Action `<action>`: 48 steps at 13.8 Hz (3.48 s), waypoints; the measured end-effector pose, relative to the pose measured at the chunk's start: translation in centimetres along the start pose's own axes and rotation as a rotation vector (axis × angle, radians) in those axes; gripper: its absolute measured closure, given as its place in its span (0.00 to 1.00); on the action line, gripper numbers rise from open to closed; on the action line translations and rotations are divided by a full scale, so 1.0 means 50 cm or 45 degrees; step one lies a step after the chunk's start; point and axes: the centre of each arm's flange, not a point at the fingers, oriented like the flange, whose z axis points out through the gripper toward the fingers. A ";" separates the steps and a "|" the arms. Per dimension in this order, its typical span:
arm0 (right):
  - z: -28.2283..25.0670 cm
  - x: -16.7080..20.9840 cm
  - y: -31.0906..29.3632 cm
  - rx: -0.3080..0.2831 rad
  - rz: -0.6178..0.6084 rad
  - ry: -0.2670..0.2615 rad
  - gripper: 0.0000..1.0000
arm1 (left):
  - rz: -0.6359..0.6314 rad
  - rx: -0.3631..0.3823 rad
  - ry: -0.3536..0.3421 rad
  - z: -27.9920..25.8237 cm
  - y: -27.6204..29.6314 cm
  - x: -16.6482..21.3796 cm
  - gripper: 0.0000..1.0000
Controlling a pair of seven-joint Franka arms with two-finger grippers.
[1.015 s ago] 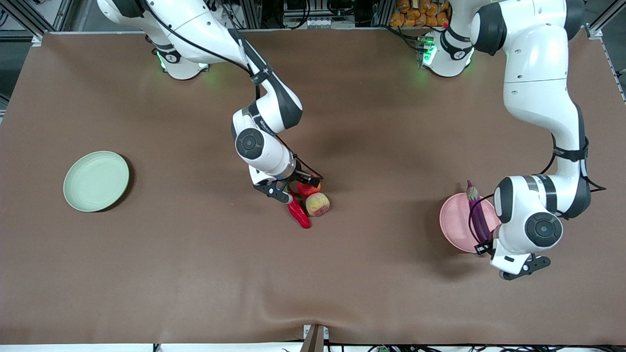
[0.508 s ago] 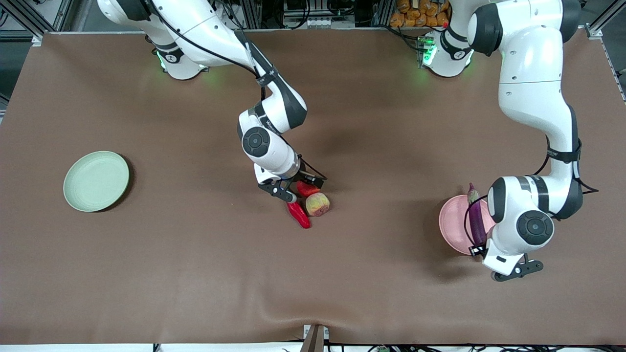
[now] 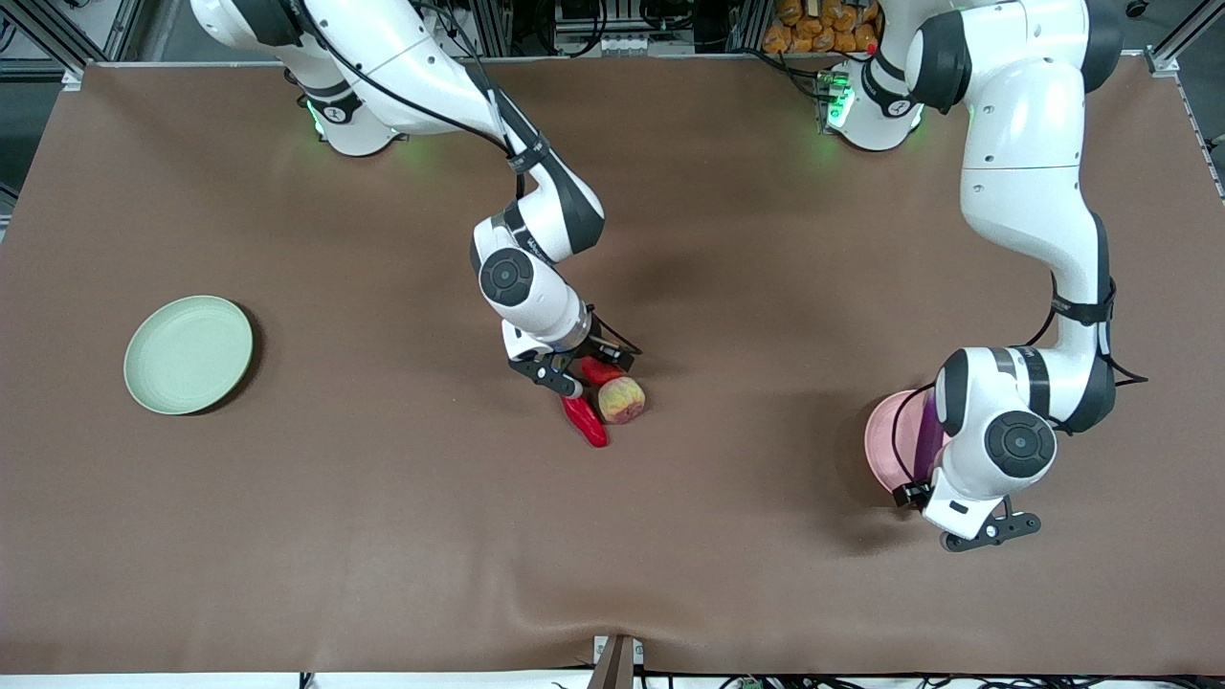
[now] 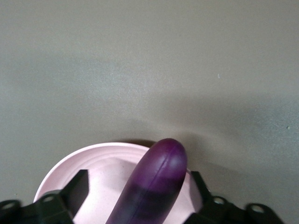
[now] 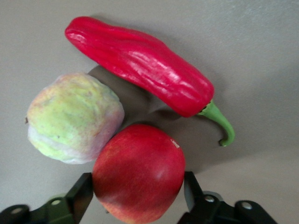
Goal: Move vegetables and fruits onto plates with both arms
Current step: 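Lower the eggplant onto the pink plate while the right gripper grasps the apple, then carry the apple to the green plate while the left gripper reaches the pepper, then release the apple on the green plate while the left gripper grasps the pepper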
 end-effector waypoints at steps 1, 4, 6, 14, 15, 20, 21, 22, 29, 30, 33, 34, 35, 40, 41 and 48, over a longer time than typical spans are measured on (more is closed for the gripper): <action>0.000 -0.002 -0.002 0.000 -0.003 -0.001 0.22 | 0.000 -0.001 0.003 -0.002 0.000 0.001 0.00; 0.000 -0.004 -0.001 -0.011 -0.004 -0.011 0.22 | 0.001 -0.008 0.017 -0.016 0.004 0.006 0.00; 0.000 -0.007 0.000 -0.037 0.012 -0.035 0.22 | -0.003 -0.009 0.012 -0.038 0.002 0.009 0.00; -0.117 0.004 0.023 -0.283 0.186 -0.254 0.22 | -0.134 -0.008 -0.081 -0.232 0.154 -0.078 0.00; -0.161 0.026 0.037 -0.316 0.171 -0.301 0.22 | -0.167 -0.004 -0.084 -0.242 0.204 -0.107 0.00; -0.390 0.196 0.199 -0.482 -0.043 -0.410 0.22 | -0.457 -0.065 -0.135 -0.288 0.429 -0.264 0.00; -0.422 0.229 0.240 -0.511 -0.090 -0.423 0.22 | -0.547 -0.070 -0.145 -0.297 0.466 -0.296 0.00; -0.450 0.267 0.291 -0.523 -0.139 -0.442 0.22 | -0.649 -0.070 -0.149 -0.307 0.502 -0.330 0.00; -0.516 0.491 0.722 -0.582 -0.435 -0.533 0.22 | -1.100 -0.286 -0.107 -0.387 0.761 -0.581 0.00; -0.523 0.522 0.789 -0.566 -0.499 -0.522 0.22 | -1.109 -0.356 -0.097 -0.381 0.799 -0.619 0.00; -0.539 0.613 1.030 -0.475 -0.749 -0.457 0.22 | -1.089 -0.509 -0.060 -0.311 0.857 -0.658 0.00; -0.527 0.637 1.110 -0.455 -0.815 -0.444 0.22 | -1.085 -0.543 -0.043 -0.278 0.865 -0.656 0.00; -0.507 0.651 1.169 -0.443 -0.838 -0.450 0.22 | -1.069 -0.565 -0.022 -0.250 0.871 -0.656 0.00; -0.415 0.661 1.214 -0.408 -0.828 -0.513 0.22 | -0.986 -0.645 0.052 -0.205 0.906 -0.696 0.00; -0.416 0.662 1.211 -0.405 -0.829 -0.507 0.22 | -0.973 -0.659 0.070 -0.199 0.909 -0.700 0.00; -0.549 0.679 1.093 -0.284 -0.740 -0.623 0.00 | -0.937 -0.684 0.173 -0.110 0.905 -0.695 0.00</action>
